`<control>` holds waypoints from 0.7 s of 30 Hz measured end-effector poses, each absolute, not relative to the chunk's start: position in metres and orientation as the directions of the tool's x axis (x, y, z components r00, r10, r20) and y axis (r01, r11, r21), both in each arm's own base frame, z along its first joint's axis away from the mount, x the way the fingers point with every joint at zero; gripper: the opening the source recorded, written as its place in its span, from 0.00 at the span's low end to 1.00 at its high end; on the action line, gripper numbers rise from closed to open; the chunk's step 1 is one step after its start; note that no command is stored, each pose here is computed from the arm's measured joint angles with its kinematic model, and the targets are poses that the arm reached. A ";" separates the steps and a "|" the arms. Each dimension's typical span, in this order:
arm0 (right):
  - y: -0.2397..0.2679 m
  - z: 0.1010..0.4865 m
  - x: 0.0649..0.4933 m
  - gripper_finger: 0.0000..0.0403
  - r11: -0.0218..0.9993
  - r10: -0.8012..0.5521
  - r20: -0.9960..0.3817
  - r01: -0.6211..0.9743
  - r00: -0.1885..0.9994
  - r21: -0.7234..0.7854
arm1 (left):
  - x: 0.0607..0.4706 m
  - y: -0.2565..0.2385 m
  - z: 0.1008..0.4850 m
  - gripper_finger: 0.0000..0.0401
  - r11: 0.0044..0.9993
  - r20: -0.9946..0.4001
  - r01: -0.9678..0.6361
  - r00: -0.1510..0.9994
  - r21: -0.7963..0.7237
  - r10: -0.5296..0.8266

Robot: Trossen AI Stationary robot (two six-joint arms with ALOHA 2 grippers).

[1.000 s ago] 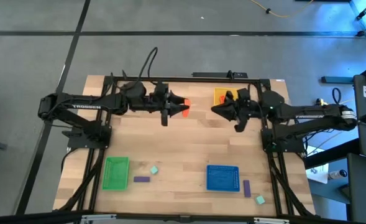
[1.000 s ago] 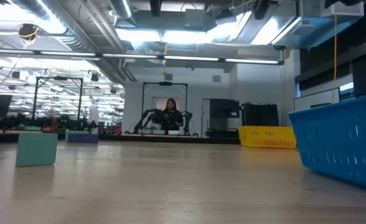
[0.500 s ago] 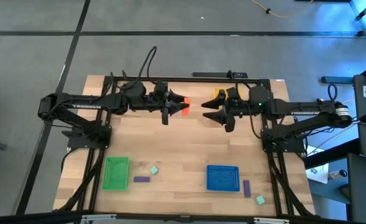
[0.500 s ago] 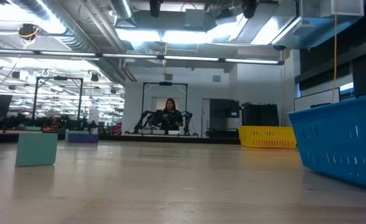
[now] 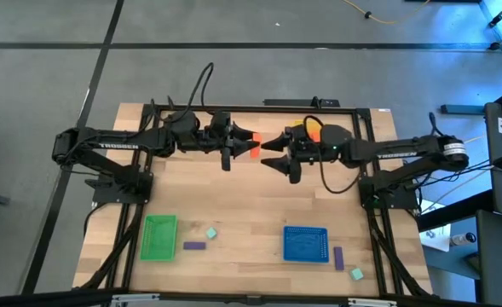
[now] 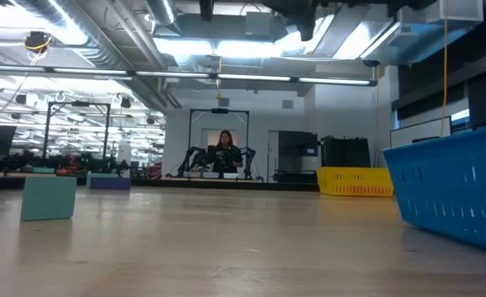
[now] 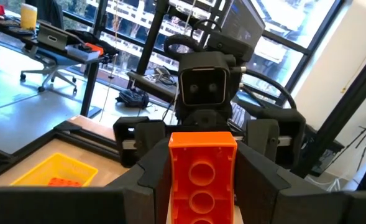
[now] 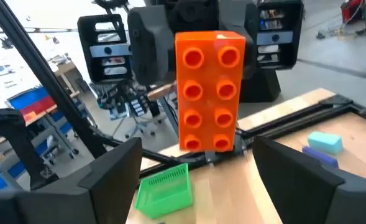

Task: Sort & place blocks by color
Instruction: Put the orange gamepiece into the yellow bin

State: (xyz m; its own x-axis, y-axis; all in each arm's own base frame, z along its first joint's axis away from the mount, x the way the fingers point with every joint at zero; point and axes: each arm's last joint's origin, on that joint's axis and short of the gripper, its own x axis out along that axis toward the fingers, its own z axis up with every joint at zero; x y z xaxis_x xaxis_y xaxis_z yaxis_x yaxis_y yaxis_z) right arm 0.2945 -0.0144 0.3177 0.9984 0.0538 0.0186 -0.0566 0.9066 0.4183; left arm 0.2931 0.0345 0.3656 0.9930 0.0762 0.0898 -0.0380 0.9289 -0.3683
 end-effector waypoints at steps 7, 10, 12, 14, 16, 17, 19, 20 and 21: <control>-0.016 0.308 0.306 0.77 0.908 0.039 0.024 -0.045 0.999 0.417 | 0.294 0.029 0.366 0.31 0.930 0.090 -0.020 0.994 -0.368 0.057; -0.016 0.306 0.311 0.77 0.909 0.038 0.054 -0.057 0.998 0.414 | 0.294 0.029 0.366 0.31 0.930 0.090 -0.018 0.994 -0.368 0.055; -0.016 0.308 0.312 0.77 0.917 0.039 0.090 -0.071 0.995 0.393 | 0.294 0.029 0.366 0.31 0.930 0.090 -0.019 0.994 -0.368 0.056; -0.016 0.309 0.313 0.77 0.919 0.039 0.112 -0.079 0.993 0.385 | 0.294 0.029 0.366 0.31 0.930 0.090 -0.019 0.994 -0.368 0.056; -0.016 0.309 0.313 0.77 0.919 0.039 0.116 -0.081 0.992 0.386 | 0.294 0.029 0.366 0.31 0.930 0.090 -0.019 0.994 -0.368 0.056; -0.016 0.309 0.313 0.77 0.919 0.039 0.118 -0.081 0.992 0.386 | 0.294 0.029 0.366 0.31 0.930 0.090 -0.019 0.994 -0.368 0.056; -0.016 0.309 0.313 0.77 0.919 0.039 0.119 -0.082 0.992 0.385 | 0.294 0.029 0.366 0.31 0.930 0.090 -0.019 0.994 -0.368 0.056; -0.016 0.309 0.313 0.77 0.919 0.040 0.119 -0.084 0.992 0.385 | 0.294 0.029 0.366 0.31 0.930 0.090 -0.019 0.994 -0.368 0.056; -0.016 0.309 0.313 0.77 0.919 0.045 0.119 -0.088 0.992 0.385 | 0.294 0.029 0.366 0.31 0.930 0.090 -0.019 0.994 -0.368 0.056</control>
State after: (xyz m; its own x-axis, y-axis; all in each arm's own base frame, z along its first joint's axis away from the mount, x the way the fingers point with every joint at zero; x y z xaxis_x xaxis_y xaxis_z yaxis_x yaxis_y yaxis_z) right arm 0.3134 -0.0158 0.3093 0.9919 0.0447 0.1190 -0.0876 0.9189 0.3846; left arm 0.2937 0.0291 0.3655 0.9944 0.0560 0.0896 -0.0192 0.9296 -0.3681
